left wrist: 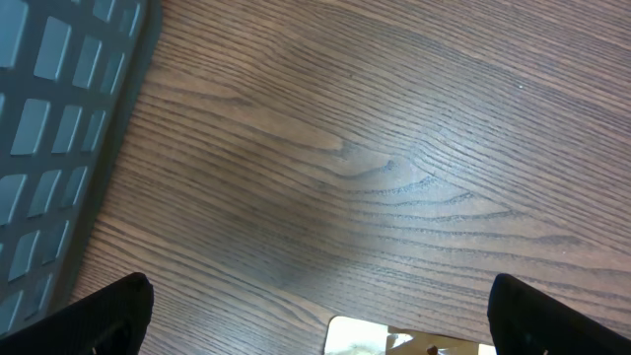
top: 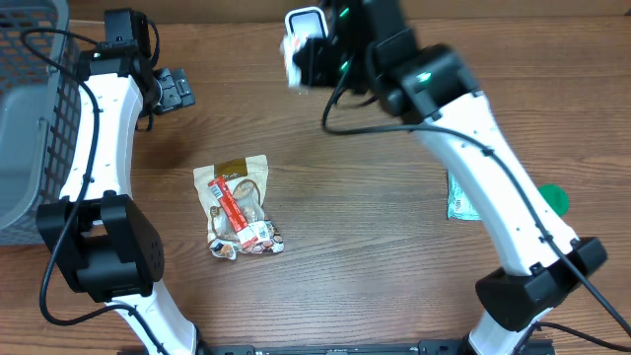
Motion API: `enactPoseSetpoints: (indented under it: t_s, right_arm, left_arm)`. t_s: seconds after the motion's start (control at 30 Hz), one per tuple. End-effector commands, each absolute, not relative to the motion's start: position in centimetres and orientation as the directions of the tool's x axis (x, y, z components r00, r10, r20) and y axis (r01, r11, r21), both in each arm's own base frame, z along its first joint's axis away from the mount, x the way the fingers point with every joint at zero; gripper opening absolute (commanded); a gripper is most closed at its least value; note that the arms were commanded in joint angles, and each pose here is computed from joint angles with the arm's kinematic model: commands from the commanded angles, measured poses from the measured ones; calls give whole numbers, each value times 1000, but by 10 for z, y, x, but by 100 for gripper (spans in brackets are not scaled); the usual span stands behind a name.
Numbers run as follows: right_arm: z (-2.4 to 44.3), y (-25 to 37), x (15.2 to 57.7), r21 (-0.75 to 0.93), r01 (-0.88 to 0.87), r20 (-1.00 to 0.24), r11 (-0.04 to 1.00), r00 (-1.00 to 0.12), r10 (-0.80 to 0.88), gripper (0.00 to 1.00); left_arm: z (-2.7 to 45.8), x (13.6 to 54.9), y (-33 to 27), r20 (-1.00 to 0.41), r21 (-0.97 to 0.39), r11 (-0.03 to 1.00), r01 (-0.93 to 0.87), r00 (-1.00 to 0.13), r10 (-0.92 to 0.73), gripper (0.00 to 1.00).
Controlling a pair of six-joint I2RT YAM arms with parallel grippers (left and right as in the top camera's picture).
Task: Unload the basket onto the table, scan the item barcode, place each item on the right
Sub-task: 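Lift the Kleenex pack up toward the white scanner, then hold the Kleenex pack in front of the scanner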
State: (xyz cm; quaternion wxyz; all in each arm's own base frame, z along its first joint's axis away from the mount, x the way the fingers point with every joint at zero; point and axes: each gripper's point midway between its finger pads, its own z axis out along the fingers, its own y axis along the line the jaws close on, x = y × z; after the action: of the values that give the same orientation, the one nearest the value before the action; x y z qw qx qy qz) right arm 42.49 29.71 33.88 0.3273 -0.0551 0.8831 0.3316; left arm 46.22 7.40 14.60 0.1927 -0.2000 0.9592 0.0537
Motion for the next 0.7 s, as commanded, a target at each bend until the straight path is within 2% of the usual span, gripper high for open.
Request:
enactPoseSetpoints:
  t_s: [0.0,0.3,0.57,0.67]
  right_arm:
    - [369,290,430,627,-343,-614,700,-771,172,4]
    - [349,294,480,644,-335,-632,688,-739,231,4]
    - [294,300,547,662,-315,-640,680,-710,295,4]
    - [269,294,568,701,-253,-595,667,-724,350,4]
  left_arm:
    - [154,463,75,-409,20,917,-397,-841,-355,100]
    - [154,463,75,-408,20,917,-397,-841,-355,100]
    - [154,463,75,-409,20,917,-397,-841,-355,100]
    - [154,463,75,-409,20,917,-397,-841,-355,100]
